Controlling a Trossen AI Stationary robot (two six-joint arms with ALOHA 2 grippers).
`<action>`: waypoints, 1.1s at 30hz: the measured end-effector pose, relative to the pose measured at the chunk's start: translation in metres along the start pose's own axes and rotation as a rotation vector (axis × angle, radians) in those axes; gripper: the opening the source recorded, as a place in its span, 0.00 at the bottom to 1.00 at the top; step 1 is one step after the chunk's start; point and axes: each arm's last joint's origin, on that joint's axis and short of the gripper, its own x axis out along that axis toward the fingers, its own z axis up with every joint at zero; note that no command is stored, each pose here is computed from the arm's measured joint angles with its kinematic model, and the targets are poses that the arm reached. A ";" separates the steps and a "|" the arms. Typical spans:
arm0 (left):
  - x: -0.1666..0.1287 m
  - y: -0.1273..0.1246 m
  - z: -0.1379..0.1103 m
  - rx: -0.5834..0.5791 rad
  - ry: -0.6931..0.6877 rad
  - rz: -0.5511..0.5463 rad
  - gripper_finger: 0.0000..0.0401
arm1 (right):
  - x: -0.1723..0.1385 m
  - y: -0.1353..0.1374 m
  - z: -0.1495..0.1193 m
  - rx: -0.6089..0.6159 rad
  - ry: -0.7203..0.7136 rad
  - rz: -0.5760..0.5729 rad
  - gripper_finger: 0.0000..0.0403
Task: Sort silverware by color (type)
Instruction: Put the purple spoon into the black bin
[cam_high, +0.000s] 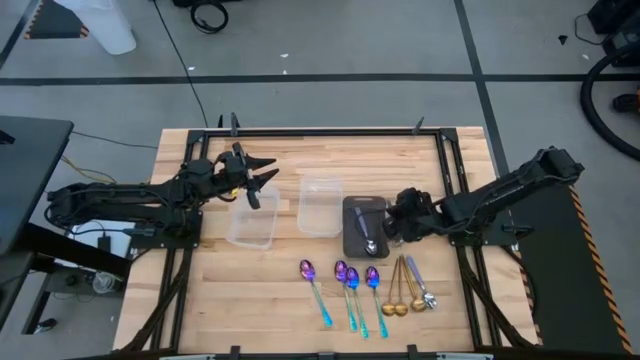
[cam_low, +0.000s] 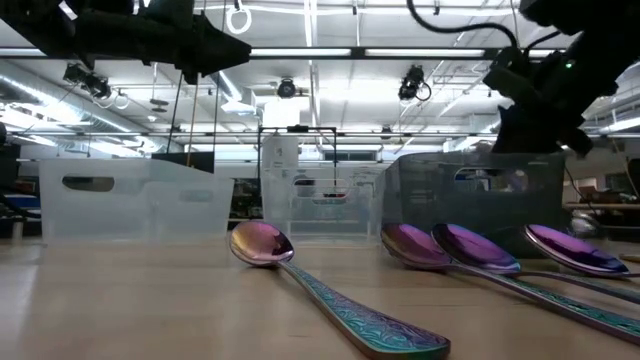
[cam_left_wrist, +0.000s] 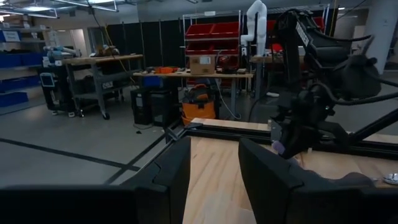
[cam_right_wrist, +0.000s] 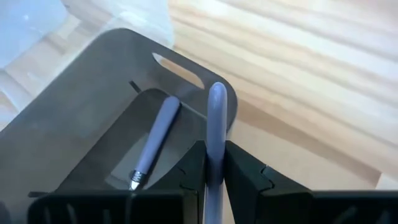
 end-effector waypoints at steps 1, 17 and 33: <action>0.000 0.000 0.000 0.000 0.000 0.000 0.36 | -0.001 0.001 -0.001 -0.010 -0.017 0.001 0.14; 0.000 -0.001 -0.002 -0.042 0.020 -0.004 0.36 | -0.030 0.030 0.021 -0.145 -0.126 0.091 0.14; -0.002 -0.005 -0.019 -0.226 0.214 -0.124 0.36 | -0.041 0.061 0.079 -0.139 -0.134 0.379 0.14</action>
